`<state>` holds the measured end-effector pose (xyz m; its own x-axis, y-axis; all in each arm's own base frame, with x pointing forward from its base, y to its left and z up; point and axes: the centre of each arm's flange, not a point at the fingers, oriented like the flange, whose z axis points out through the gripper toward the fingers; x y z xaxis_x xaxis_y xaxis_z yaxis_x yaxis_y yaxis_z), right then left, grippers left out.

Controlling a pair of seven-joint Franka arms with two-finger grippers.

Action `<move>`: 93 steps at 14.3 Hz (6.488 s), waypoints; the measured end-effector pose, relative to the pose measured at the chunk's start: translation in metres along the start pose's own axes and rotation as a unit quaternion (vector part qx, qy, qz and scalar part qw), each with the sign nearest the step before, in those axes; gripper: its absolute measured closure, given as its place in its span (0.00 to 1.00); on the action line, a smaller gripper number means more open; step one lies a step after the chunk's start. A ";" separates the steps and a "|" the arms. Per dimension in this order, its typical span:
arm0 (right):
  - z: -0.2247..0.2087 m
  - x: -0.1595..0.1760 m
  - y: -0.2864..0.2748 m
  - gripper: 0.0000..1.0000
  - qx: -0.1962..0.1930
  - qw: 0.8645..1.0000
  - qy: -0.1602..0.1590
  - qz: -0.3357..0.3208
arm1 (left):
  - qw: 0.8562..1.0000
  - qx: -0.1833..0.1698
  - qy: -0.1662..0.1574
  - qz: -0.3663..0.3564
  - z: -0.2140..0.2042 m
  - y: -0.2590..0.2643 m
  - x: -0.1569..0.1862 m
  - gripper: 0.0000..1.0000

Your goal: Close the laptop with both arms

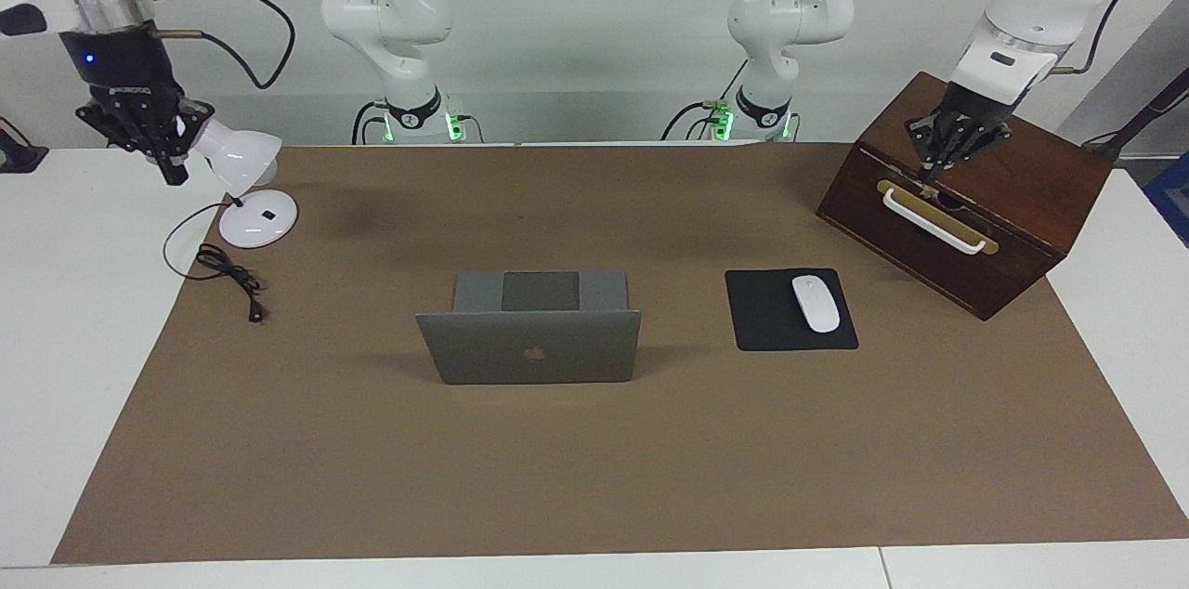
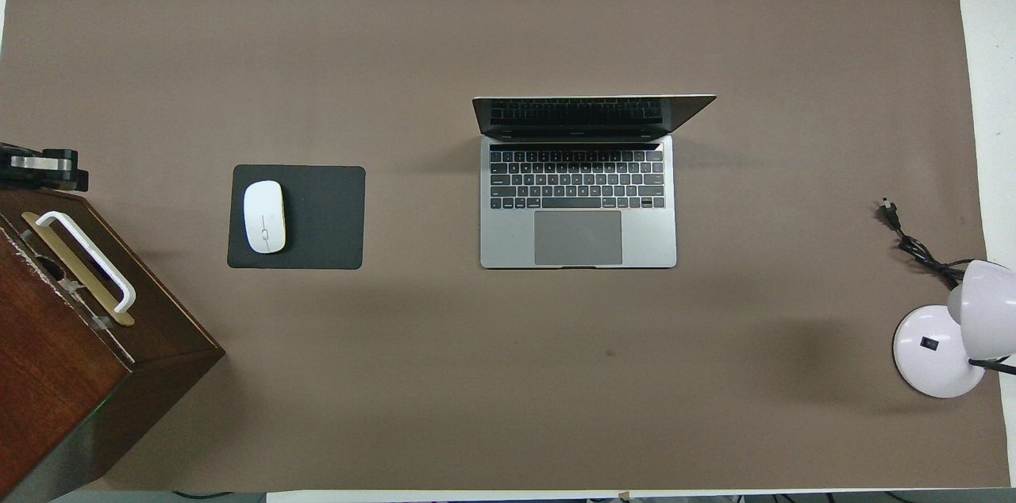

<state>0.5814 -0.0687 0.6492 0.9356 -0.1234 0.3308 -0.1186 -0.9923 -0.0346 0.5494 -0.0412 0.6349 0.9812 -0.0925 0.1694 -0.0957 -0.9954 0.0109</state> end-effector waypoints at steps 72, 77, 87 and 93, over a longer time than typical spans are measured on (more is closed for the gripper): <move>0.217 -0.065 -0.260 0.99 -0.057 0.977 -0.182 0.100 | 0.897 -0.103 0.275 0.329 0.347 0.309 -0.181 0.99; 0.217 -0.076 -0.253 0.99 -0.062 0.966 -0.231 0.094 | 0.896 -0.102 0.277 0.332 0.347 0.307 -0.182 0.99; 0.251 -0.095 -0.229 0.99 -0.063 0.963 -0.244 0.096 | 0.895 -0.101 0.278 0.334 0.347 0.306 -0.184 0.99; 0.268 -0.107 -0.230 0.99 -0.058 0.966 -0.235 0.094 | 0.895 -0.101 0.279 0.334 0.347 0.306 -0.184 0.99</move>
<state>0.5977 0.1713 0.3686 0.9380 -0.3185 -0.1367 -0.3126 -0.9478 0.0633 0.3977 -0.3379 0.2647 0.4632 -0.5816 0.6688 -0.7132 -0.6925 -0.1082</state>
